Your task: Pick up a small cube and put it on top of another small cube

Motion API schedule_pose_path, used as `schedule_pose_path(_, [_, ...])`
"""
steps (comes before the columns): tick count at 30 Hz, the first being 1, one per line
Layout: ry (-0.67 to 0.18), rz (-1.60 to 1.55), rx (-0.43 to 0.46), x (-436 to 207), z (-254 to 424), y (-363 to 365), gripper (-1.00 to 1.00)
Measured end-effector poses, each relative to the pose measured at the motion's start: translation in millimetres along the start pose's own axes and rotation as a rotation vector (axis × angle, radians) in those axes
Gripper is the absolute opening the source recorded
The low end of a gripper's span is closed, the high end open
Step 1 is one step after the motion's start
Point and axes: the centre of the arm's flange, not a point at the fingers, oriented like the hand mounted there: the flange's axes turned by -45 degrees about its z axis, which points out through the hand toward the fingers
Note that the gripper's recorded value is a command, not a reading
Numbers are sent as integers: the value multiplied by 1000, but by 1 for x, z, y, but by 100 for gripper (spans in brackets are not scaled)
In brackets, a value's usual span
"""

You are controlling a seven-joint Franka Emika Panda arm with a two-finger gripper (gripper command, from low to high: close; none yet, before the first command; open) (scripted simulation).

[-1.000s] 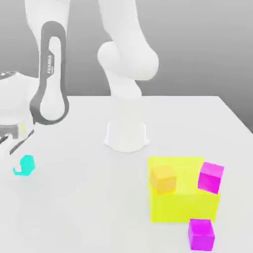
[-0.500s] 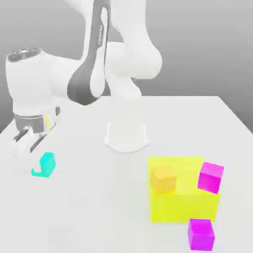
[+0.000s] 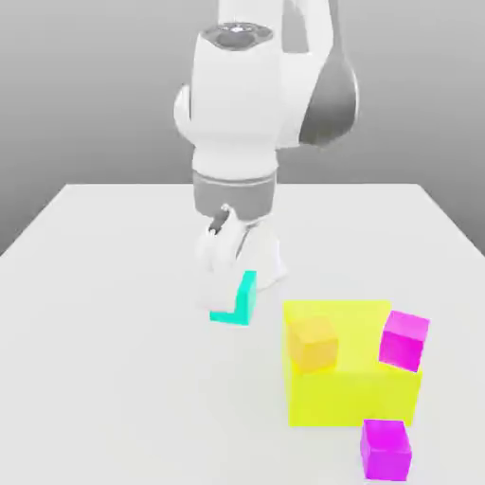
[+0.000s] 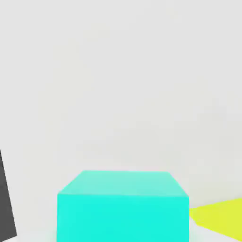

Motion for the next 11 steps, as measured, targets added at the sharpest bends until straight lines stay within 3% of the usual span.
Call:
schedule_pose_path(3, [-10,-3,0,-39,-8,17,-100])
schedule_pose_path(7, [-10,-2,0,-47,32,20,-100])
schedule_pose_path(8, [-12,-3,0,-48,43,21,100])
schedule_pose_path(11, [-12,-3,0,-48,43,21,100])
